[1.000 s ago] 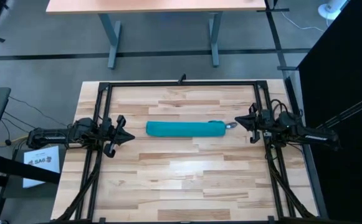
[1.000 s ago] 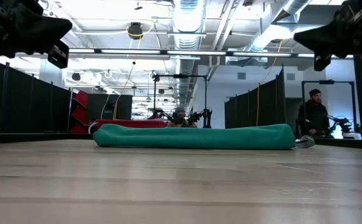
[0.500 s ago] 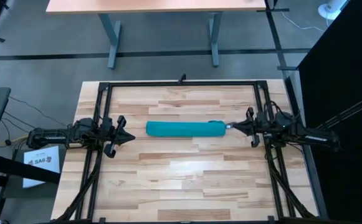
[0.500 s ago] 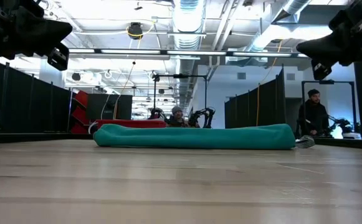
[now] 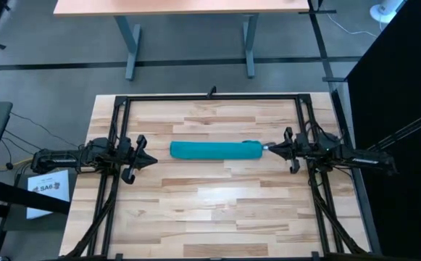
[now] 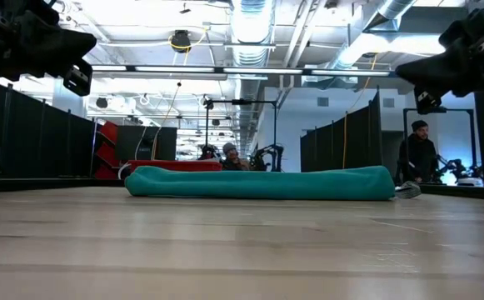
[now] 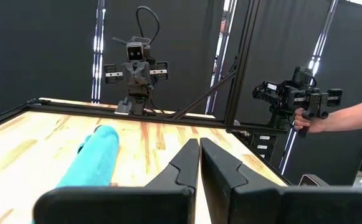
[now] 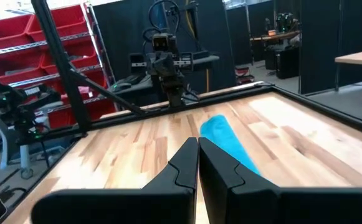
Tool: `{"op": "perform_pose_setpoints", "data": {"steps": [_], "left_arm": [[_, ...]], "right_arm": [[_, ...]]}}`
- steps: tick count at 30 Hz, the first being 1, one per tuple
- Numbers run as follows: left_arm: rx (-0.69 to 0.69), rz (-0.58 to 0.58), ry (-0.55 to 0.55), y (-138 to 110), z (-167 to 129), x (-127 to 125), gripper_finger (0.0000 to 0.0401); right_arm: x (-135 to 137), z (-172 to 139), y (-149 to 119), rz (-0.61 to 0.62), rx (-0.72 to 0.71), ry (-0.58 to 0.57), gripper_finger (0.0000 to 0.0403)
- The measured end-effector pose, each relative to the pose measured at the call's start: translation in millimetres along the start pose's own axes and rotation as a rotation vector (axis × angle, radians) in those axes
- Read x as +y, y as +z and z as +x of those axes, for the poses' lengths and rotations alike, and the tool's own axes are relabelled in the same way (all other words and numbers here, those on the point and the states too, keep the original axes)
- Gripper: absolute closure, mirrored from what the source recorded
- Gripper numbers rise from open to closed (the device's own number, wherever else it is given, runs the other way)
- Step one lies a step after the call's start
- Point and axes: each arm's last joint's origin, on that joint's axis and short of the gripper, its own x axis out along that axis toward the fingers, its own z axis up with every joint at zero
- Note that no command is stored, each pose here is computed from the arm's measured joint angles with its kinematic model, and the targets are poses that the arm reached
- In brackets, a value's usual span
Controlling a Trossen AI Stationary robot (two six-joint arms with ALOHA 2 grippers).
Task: Roll towel
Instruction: Return to home position
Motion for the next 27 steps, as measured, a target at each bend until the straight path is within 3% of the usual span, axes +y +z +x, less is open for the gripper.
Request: {"op": "perform_pose_setpoints", "data": {"steps": [13, 27], "left_arm": [[0.067, -0.008, 0.021, -7.3, -0.1, 1.5, 0.0401], [0.073, 0.110, 0.088, -8.3, -0.2, 3.7, 0.0401]], "right_arm": [[-2.0, 0.0, -1.0, -0.005, 0.002, -0.061, 0.0403], [-2.0, 0.0, -1.1, 0.062, 0.001, -0.061, 0.0403]]}}
